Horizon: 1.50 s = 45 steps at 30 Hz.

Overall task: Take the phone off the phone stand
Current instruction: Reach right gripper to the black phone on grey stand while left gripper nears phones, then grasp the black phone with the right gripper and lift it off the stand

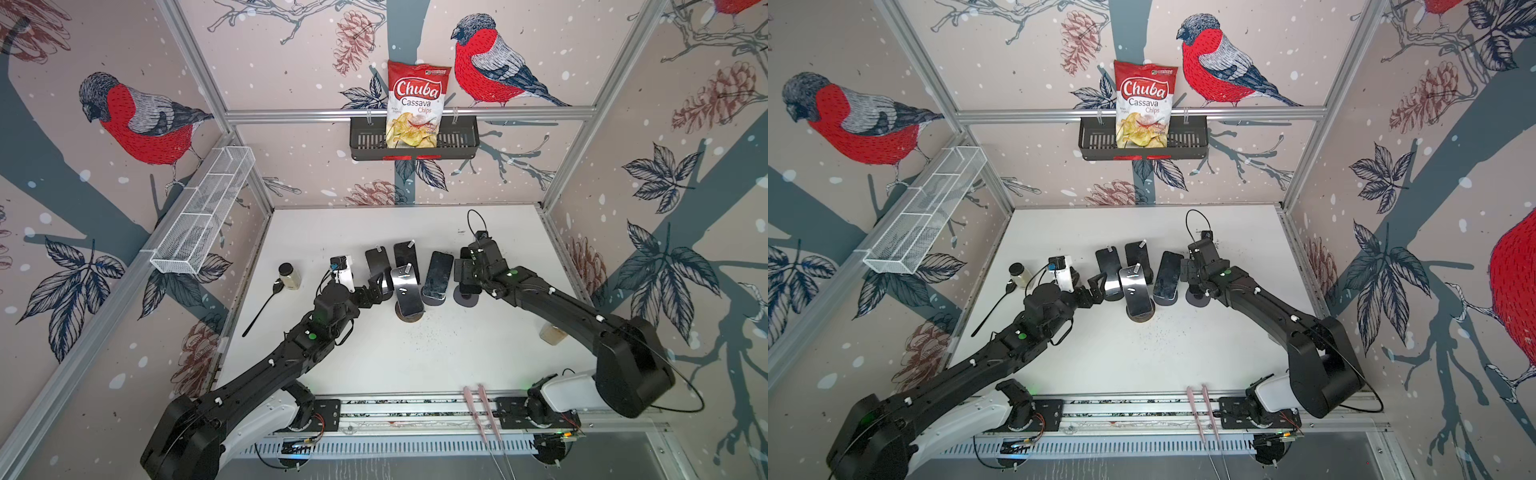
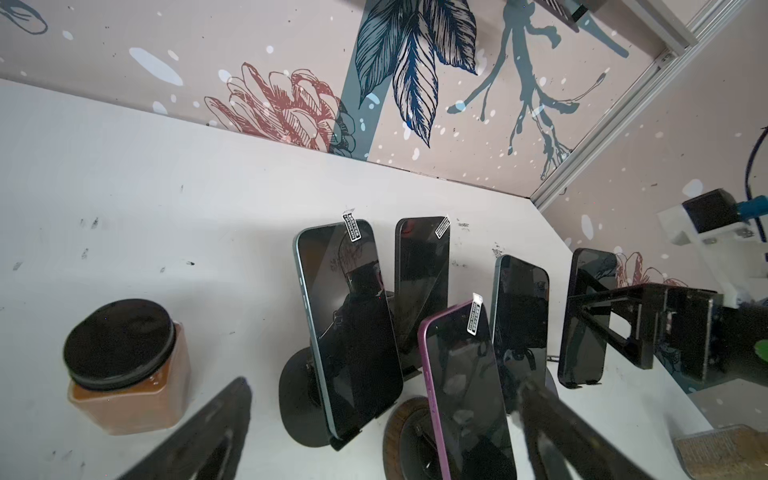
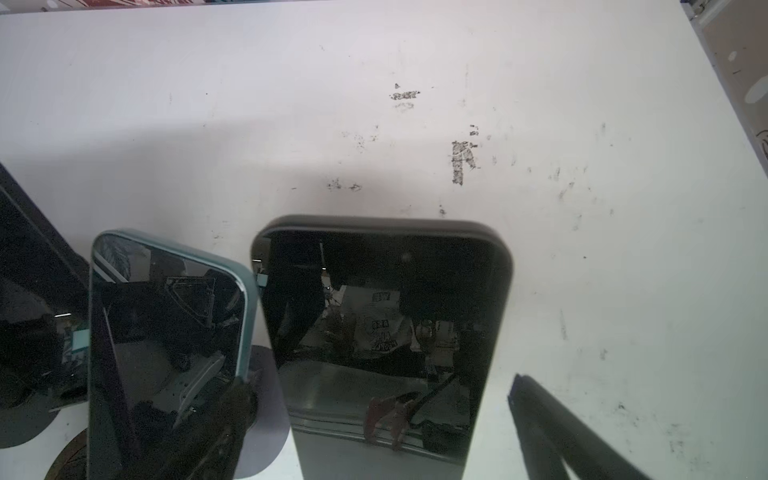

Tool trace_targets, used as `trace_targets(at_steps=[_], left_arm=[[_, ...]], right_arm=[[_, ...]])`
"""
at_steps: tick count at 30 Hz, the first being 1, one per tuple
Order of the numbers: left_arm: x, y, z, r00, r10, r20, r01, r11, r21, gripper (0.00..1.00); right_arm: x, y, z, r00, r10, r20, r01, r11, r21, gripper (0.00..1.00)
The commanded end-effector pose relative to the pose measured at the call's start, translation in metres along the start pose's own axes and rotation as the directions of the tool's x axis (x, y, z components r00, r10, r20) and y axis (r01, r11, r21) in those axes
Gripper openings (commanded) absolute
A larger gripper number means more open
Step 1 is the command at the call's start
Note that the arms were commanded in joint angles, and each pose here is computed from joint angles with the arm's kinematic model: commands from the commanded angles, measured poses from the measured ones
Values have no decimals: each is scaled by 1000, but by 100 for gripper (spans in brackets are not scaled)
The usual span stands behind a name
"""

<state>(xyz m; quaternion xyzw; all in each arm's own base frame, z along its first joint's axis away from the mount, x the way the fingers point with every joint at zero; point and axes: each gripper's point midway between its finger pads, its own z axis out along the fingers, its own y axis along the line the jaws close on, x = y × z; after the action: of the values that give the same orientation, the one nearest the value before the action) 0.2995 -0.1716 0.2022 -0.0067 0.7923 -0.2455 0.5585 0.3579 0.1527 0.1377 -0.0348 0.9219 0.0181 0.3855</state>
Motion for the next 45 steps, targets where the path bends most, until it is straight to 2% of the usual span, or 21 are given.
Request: trace_targets(at_steps=[1,7,14,27,36,45], left_arm=[[-11,-6,0,999,-4,43,3,1000,22,99],[-8,-6,4,999,-9,33,8,1000,23,97],[-4,-10,10,1000,-8,24,7,999,46,97],[0,-17,12,1000,-11,9,10,996,84,97],[3,-16,12,1000,-18,-5,19,996,84,97],[6,-24,11,1000,-27,-12,28,991,131,97]], right_arm=[[0,-6,1,1000,-7,3,6,999,42,99],[5,-4,6,1000,4,-7,-3,999,44,98],[8,1,8,1000,4,-6,-4,999,36,87],[10,2,10,1000,7,1,-7,999,41,59],[-4,6,-4,999,12,35,-13,1000,15,55],[-40,-4,-36,992,41,120,-42,999,7,54]])
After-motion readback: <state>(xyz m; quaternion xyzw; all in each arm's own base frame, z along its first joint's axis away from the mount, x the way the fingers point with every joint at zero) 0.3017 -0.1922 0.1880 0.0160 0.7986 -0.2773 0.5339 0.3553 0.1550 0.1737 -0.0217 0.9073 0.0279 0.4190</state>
